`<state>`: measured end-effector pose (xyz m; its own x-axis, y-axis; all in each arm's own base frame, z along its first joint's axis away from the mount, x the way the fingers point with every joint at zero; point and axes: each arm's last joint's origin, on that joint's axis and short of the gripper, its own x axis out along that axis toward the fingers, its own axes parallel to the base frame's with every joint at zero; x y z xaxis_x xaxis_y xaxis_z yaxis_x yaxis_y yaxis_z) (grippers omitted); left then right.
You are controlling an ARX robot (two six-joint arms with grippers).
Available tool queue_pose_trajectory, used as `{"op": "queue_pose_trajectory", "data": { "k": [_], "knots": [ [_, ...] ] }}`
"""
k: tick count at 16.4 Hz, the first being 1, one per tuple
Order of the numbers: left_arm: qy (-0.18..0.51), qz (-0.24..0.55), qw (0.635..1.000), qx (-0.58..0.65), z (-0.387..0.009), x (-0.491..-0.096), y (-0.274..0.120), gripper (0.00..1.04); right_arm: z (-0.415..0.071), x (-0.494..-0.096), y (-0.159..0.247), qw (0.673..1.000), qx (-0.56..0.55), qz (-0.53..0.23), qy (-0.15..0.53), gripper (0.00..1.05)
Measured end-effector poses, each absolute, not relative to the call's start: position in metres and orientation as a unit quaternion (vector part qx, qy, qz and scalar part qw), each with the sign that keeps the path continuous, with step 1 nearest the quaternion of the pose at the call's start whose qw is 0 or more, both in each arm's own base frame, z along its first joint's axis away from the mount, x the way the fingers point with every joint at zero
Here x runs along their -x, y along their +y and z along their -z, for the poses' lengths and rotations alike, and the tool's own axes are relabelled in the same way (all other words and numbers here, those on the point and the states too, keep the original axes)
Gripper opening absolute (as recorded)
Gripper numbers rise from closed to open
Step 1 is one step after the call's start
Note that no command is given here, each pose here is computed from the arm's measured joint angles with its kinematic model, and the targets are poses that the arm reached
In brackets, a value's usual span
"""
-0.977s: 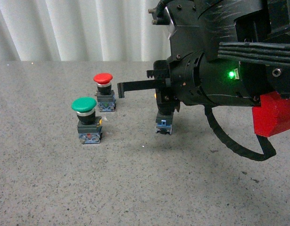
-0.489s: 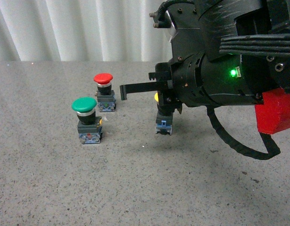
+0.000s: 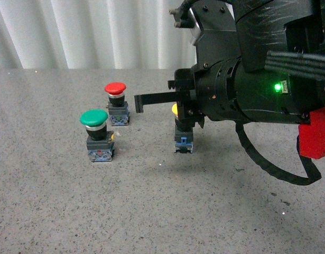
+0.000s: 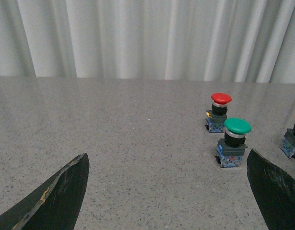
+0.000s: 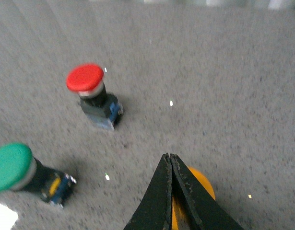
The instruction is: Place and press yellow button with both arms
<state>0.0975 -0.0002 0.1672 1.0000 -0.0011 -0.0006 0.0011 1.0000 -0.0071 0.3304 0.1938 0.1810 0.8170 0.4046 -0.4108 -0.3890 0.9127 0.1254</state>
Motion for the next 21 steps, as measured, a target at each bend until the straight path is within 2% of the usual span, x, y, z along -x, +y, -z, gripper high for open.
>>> {"op": "queue_pose_trajectory", "data": {
  "k": [1, 3, 5, 8, 12, 14, 15, 18, 21],
  "knots": [
    [0.000, 0.001, 1.000, 0.004, -0.167, -0.097, 0.000, 0.98, -0.189, -0.331, 0.194, 0.959, -0.041, -0.210, 0.187, 0.02],
    [0.000, 0.001, 1.000, 0.004, -0.167, -0.097, 0.000, 0.98, -0.234, -0.326, 0.188, 0.967, -0.108, -0.215, 0.087, 0.02],
    [0.000, 0.001, 1.000, 0.004, -0.167, -0.097, 0.000, 0.98, -0.266, -0.314, 0.179, 0.963, -0.147, -0.222, 0.043, 0.02],
    [0.000, 0.001, 1.000, 0.004, -0.167, -0.097, 0.000, 0.98, -0.265, -0.285, 0.157, 0.962, -0.157, -0.214, 0.066, 0.02],
    [0.000, 0.001, 1.000, 0.004, -0.167, -0.097, 0.000, 0.98, -0.280, -0.221, 0.112, 0.971, -0.167, -0.168, 0.040, 0.02],
    [0.000, 0.001, 1.000, 0.004, -0.167, -0.097, 0.000, 0.98, -0.261, -0.186, 0.076, 0.996, -0.076, -0.031, 0.024, 0.02],
    [0.000, 0.000, 1.000, 0.004, -0.167, -0.097, 0.000, 0.98, -0.244, -0.166, 0.051, 0.999, -0.032, 0.003, 0.034, 0.02],
    [0.000, 0.001, 1.000, 0.004, -0.167, -0.097, 0.000, 0.98, -0.228, -0.138, 0.026, 1.000, -0.015, 0.001, -0.010, 0.02],
    [0.000, 0.001, 1.000, 0.004, -0.167, -0.097, 0.000, 0.98, -0.203, -0.131, 0.016, 1.000, -0.006, 0.003, 0.008, 0.02]
  ]
}}
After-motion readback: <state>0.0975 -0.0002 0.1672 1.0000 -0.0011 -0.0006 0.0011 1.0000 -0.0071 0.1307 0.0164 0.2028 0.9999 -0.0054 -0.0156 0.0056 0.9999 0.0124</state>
